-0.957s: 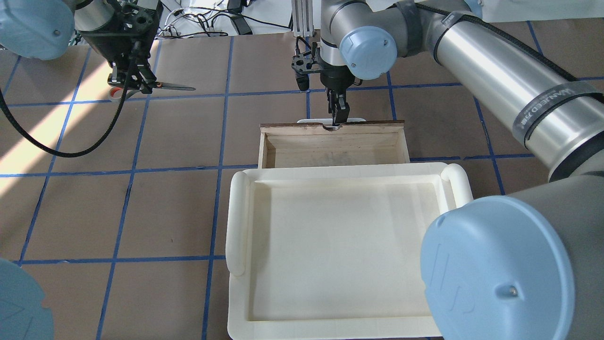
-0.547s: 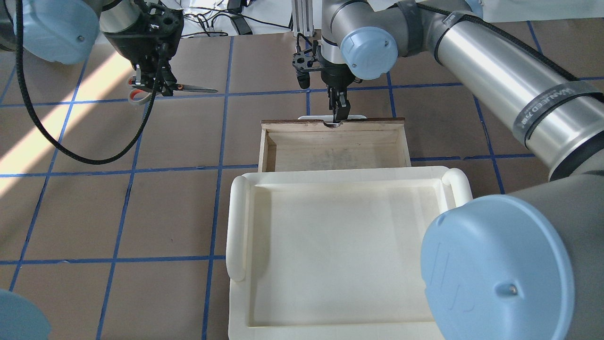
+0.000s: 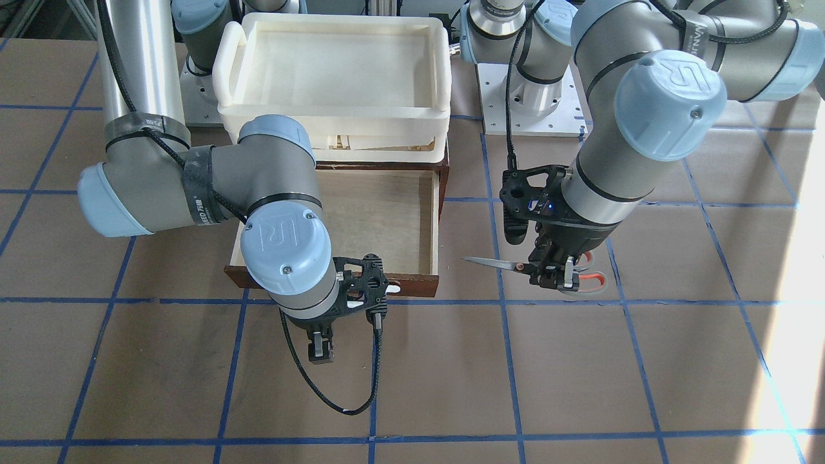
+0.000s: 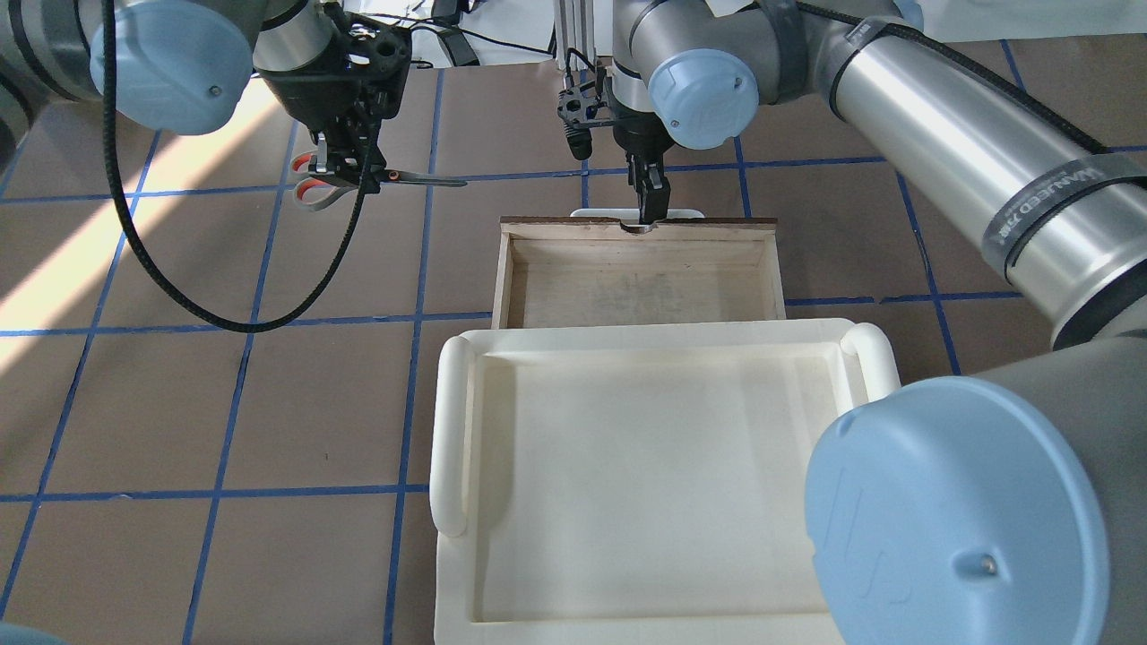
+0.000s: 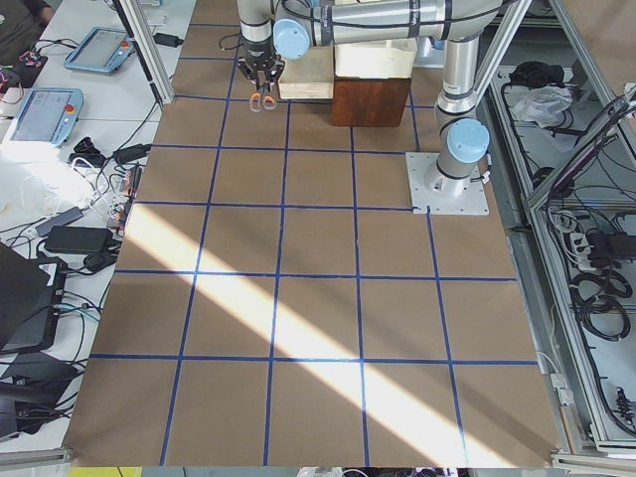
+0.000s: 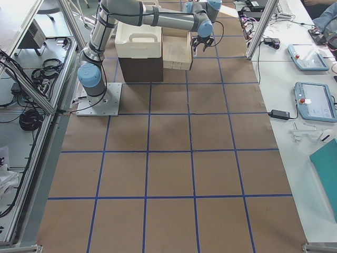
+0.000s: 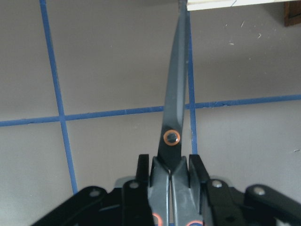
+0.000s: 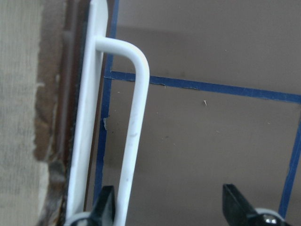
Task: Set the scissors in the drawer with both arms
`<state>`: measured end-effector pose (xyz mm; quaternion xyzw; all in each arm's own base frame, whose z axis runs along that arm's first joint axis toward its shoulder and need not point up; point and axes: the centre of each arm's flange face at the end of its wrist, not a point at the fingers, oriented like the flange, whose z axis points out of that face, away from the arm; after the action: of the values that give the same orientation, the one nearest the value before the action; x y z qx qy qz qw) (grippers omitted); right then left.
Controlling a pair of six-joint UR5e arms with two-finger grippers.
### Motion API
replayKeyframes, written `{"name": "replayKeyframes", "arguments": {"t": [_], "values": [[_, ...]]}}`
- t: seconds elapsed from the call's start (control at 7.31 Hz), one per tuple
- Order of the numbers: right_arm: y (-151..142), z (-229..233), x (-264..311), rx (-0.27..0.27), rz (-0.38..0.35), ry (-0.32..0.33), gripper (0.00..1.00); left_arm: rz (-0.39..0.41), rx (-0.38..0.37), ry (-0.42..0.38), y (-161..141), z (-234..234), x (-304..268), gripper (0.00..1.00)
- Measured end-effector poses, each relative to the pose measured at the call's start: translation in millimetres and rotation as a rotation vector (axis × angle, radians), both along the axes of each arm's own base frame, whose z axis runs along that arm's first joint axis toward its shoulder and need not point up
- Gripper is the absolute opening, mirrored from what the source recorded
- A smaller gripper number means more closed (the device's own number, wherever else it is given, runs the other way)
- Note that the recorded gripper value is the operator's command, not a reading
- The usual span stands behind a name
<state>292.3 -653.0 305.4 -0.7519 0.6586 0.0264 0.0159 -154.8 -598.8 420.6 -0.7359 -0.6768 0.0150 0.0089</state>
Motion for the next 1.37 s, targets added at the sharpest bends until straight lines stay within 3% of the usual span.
{"name": "replayKeyframes", "arguments": {"t": [0.41,0.68,0.96,1.37], "values": [[2.8,21.2,-8.4,-0.04,-0.006,0.015,1.0,-0.001,0.0,0.002,15.2,2.7,-36.9,0.0],[9.3,67.8,-39.9,-0.082,-0.064,0.011,1.0,0.0,0.006,0.004,26.8,0.1,-71.5,0.0],[33.9,129.5,-105.2,-0.097,-0.248,0.013,1.0,-0.001,0.018,0.007,43.0,-6.3,-116.4,0.0],[91.8,174.1,-162.5,-0.122,-0.684,0.019,1.0,-0.035,0.047,0.0,72.0,-26.6,-175.9,0.0]]}}
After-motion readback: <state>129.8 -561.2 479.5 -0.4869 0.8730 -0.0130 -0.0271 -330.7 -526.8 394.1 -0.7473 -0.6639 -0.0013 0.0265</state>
